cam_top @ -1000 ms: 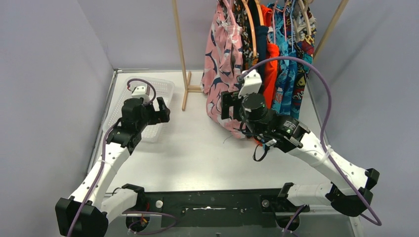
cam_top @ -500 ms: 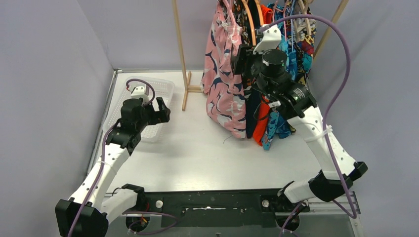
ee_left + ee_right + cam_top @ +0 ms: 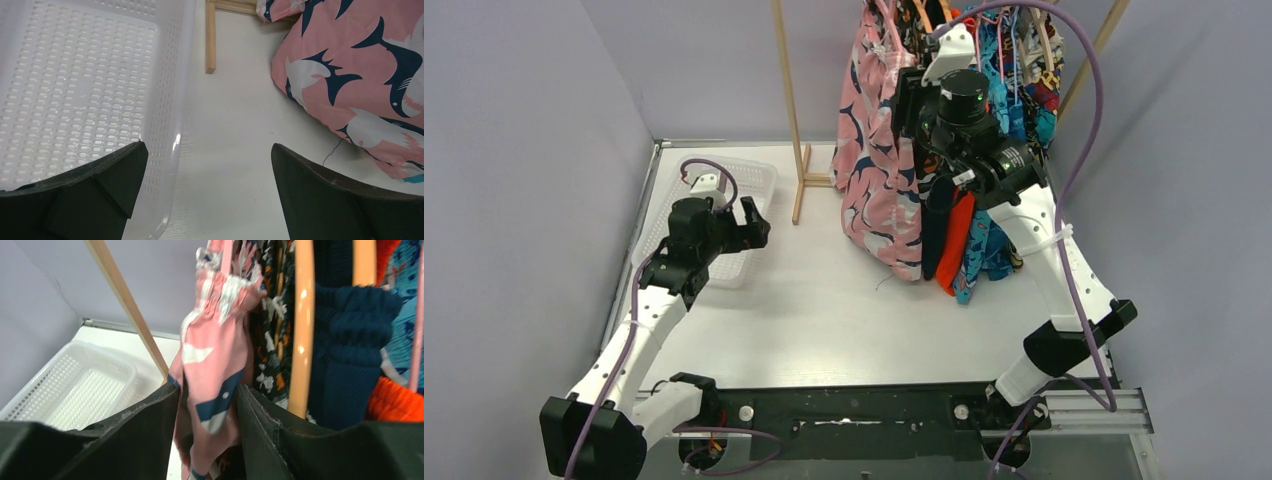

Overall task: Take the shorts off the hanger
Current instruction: Pick up the hanger from the clothes rod.

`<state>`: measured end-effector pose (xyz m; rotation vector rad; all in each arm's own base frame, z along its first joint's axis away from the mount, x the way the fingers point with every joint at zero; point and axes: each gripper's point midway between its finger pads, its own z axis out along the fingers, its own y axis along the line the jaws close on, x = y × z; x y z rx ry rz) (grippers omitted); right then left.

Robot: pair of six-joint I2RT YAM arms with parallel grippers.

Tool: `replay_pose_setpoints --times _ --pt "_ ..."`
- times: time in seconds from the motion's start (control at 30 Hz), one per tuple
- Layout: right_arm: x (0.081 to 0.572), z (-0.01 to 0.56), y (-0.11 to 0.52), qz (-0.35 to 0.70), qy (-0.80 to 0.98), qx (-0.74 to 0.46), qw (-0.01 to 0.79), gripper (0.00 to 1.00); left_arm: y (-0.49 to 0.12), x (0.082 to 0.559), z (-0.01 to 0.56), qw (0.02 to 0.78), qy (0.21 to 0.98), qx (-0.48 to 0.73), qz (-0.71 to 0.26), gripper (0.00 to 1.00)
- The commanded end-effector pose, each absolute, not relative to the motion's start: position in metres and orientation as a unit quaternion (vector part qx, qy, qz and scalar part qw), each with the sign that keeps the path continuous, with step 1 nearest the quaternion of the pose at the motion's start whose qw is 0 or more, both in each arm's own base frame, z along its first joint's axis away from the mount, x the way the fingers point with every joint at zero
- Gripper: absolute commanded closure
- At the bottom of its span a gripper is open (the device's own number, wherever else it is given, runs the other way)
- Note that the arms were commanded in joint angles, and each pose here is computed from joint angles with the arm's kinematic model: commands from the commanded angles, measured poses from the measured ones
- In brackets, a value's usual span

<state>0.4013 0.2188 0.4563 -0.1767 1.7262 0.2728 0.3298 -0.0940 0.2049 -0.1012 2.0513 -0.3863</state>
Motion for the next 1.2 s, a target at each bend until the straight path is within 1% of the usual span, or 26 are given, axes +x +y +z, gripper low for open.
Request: replay_pose_setpoints --times 0.0,0.03,0.1,0.27,0.37,0.43,0.57,0.63,0.67,0.73,1.0,1.17 --pt "0.414 0.482 0.208 0.127 0.739 -0.074 0.657 0.51 -0.101 0.339 0.224 0.524 0.830 -0.035 -0.187 0.02" --pt "0.416 0.479 0.213 0.132 0.743 -0.082 0.650 0.48 -0.101 0.339 0.223 0.523 0.831 -0.035 -0.187 0.02" --pt "0.419 0.469 0.222 0.138 0.756 -0.098 0.632 0.47 -0.101 0.339 0.222 0.522 0.832 -0.035 -0.187 0.03" --pt "0.433 0.449 0.222 0.113 0.774 -0.097 0.615 0.51 -0.101 0.340 0.217 0.513 0.837 -0.034 -0.185 0.03" --pt "0.437 0.445 0.215 0.092 0.779 -0.087 0.615 0.55 -0.101 0.341 0.215 0.511 0.839 -0.034 -0.185 0.03" --pt "0.440 0.444 0.211 0.079 0.779 -0.081 0.616 0.62 -0.101 0.341 0.212 0.507 0.841 -0.034 -0.184 0.03" --pt "0.442 0.440 0.208 0.063 0.779 -0.080 0.618 0.81 -0.101 0.341 0.211 0.504 0.843 -0.033 -0.184 0.03" --pt "0.443 0.441 0.207 0.055 0.774 -0.074 0.627 0.86 -0.100 0.342 0.210 0.503 0.845 -0.034 -0.179 0.03" --pt "0.442 0.445 0.206 0.050 0.767 -0.067 0.636 0.92 -0.099 0.342 0.210 0.503 0.845 -0.034 -0.176 0.03" --pt "0.441 0.452 0.204 0.043 0.752 -0.053 0.655 0.99 -0.098 0.342 0.209 0.502 0.847 -0.035 -0.174 0.03" --pt "0.446 0.488 0.216 0.063 0.658 -0.045 0.749 1.00 -0.097 0.342 0.209 0.500 0.848 -0.035 -0.173 0.03" --pt "0.448 0.490 0.224 0.048 0.639 -0.037 0.766 1.00 -0.095 0.343 0.209 0.503 0.846 -0.039 -0.171 0.02"
